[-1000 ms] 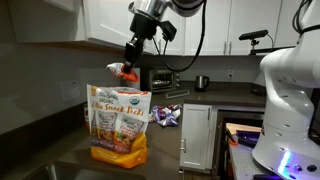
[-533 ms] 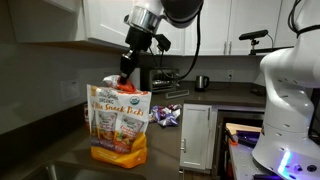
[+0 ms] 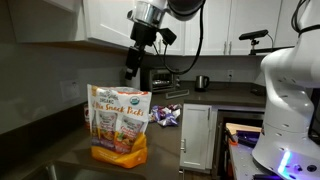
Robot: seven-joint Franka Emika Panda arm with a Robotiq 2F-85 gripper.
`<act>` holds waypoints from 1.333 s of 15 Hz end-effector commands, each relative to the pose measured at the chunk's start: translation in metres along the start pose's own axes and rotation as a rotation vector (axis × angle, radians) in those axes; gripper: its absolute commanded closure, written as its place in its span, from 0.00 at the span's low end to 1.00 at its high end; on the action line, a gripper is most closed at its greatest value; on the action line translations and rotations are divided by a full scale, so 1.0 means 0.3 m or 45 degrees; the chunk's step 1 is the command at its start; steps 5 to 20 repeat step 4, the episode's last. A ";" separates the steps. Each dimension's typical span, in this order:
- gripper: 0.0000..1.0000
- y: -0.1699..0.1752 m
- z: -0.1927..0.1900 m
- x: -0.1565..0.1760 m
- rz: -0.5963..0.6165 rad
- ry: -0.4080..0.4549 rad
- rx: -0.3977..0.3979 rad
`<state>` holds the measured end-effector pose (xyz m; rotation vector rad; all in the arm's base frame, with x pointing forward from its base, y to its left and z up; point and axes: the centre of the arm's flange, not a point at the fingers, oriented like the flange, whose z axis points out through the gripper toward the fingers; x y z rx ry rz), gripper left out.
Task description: Put a snack pack in the packet
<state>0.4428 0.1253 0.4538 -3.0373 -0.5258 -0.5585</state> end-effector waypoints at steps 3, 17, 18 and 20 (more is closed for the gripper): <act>0.00 0.084 -0.129 -0.051 0.008 -0.097 -0.125; 0.00 0.097 -0.141 -0.066 0.012 -0.121 -0.145; 0.00 0.097 -0.141 -0.066 0.012 -0.121 -0.145; 0.00 0.097 -0.141 -0.066 0.012 -0.121 -0.145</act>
